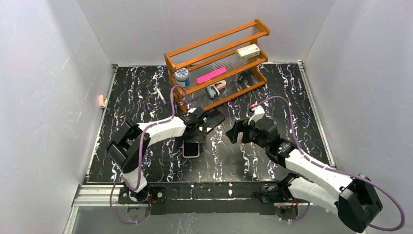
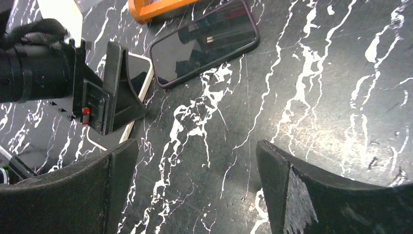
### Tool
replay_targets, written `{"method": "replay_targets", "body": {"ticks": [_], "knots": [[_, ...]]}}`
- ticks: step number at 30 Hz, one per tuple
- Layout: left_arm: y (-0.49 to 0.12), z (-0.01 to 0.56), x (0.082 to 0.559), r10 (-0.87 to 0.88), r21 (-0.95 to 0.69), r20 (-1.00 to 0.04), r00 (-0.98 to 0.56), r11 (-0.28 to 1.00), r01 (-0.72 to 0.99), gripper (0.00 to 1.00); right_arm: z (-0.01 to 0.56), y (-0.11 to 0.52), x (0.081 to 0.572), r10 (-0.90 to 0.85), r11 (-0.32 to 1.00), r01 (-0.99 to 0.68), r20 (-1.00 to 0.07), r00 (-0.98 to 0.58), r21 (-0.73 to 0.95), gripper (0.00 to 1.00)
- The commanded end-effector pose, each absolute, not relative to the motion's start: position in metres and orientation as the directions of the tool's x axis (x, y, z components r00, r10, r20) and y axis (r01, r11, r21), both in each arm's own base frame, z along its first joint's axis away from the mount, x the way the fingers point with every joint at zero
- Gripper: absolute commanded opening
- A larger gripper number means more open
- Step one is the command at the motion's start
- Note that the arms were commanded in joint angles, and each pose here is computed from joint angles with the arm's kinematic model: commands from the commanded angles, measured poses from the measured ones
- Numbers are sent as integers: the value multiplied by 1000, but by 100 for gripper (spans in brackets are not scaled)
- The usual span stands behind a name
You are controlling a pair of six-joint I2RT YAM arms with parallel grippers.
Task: Take the phone out of the phone case
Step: Pick up the phone at the center of the board.
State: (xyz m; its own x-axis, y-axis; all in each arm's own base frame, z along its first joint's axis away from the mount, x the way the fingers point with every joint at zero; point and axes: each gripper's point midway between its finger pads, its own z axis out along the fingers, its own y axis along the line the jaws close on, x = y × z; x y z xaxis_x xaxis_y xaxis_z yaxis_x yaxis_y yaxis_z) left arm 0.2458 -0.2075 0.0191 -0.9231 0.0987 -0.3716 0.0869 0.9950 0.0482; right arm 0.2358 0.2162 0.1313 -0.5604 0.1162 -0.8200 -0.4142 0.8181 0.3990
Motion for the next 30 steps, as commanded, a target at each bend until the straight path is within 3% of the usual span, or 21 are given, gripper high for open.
{"method": "replay_targets", "body": {"ticks": [1, 13, 23, 30], "knots": [[-201, -9, 219, 92, 34, -270, -958, 996, 86, 89, 133, 231, 232, 81, 776, -480, -819, -568, 410, 99], [-219, 1, 217, -28, -165, -264, -964, 986, 16, 48, 115, 269, 210, 48, 646, -536, -730, -681, 543, 99], [-238, 26, 228, -250, -412, -266, -931, 903, -125, 35, 108, 301, 194, 31, 536, -550, -666, -746, 641, 98], [-250, 37, 234, -401, -539, -221, -889, 810, -232, 34, 95, 319, 186, 1, 503, -541, -627, -779, 674, 97]]}}
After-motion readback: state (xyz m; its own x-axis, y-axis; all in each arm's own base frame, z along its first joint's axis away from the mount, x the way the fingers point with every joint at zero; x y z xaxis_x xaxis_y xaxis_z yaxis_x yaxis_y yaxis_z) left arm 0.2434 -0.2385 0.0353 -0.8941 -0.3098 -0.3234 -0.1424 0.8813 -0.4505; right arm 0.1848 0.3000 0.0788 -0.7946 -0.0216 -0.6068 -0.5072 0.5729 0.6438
